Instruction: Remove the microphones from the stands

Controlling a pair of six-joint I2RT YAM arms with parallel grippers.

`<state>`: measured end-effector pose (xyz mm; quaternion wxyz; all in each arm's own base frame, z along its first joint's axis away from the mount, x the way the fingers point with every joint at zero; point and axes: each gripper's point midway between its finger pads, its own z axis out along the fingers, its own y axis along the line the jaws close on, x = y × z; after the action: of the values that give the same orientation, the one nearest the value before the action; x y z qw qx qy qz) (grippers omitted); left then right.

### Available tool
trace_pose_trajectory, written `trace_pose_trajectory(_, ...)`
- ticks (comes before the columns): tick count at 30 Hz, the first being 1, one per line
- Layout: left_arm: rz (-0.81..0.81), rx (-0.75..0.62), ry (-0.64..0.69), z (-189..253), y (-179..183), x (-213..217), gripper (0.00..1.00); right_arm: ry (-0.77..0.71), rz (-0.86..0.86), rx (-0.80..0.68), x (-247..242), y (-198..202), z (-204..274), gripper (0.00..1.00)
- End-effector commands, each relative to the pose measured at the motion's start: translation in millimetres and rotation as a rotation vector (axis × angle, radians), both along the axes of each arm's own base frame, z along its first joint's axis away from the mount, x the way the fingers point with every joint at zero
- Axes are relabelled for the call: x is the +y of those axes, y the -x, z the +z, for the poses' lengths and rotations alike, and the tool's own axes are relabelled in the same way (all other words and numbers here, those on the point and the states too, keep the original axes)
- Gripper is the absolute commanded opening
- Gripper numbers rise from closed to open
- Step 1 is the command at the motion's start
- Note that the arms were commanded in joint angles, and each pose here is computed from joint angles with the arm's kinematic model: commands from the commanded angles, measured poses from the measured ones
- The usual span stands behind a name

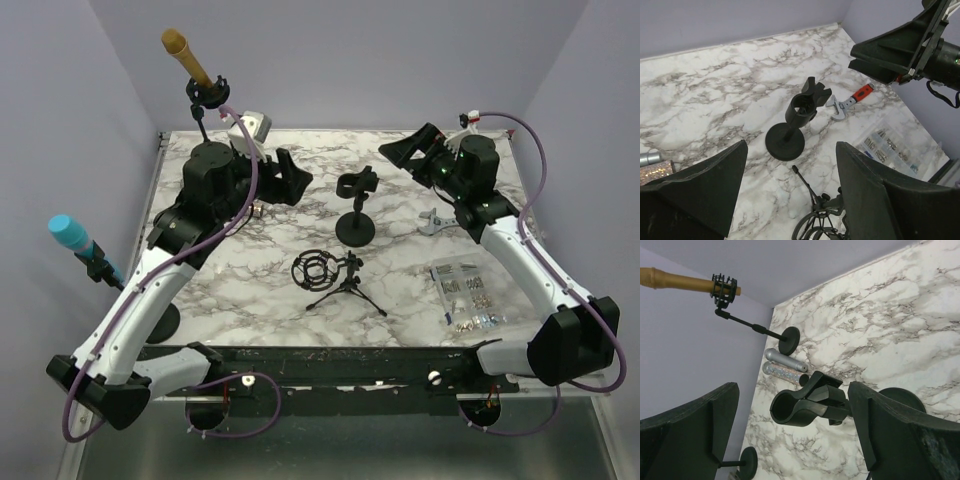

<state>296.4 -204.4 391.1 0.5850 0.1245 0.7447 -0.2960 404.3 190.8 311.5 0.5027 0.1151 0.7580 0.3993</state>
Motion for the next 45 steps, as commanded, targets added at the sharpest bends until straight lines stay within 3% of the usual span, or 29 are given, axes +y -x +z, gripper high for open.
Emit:
trace_pose_trajectory(1,-0.130,0.070,0.001,-11,5,-29,0.74,-0.104,-0.040,-0.057,-1,-2,18,0.97)
trace_pose_trajectory(8,-0.162,0.053,-0.032,-11,19,-44,0.75,-0.124,-0.067,-0.044,1,-1,17,0.97)
trace_pose_trajectory(14,-0.112,-0.013,-0.064,1,25,-32,0.76,-0.128,-0.007,-0.031,32,10,15,0.96)
trace_pose_trajectory(25,0.248,-0.222,-0.067,33,18,46,0.77,-0.136,0.068,-0.155,59,50,55,0.96)
trace_pose_trajectory(28,0.318,-0.266,-0.070,36,16,60,0.84,-0.141,0.086,-0.182,56,63,62,0.96)
trace_pose_trajectory(33,0.473,-0.278,-0.081,36,-1,82,0.93,-0.087,0.049,-0.243,36,80,72,0.96)
trace_pose_trajectory(38,0.557,-0.270,0.019,48,-21,90,0.99,-0.080,0.037,-0.331,22,97,74,0.97)
trace_pose_trajectory(45,0.676,-0.291,0.159,63,-77,124,0.98,-0.022,0.015,-0.375,11,104,60,0.99)
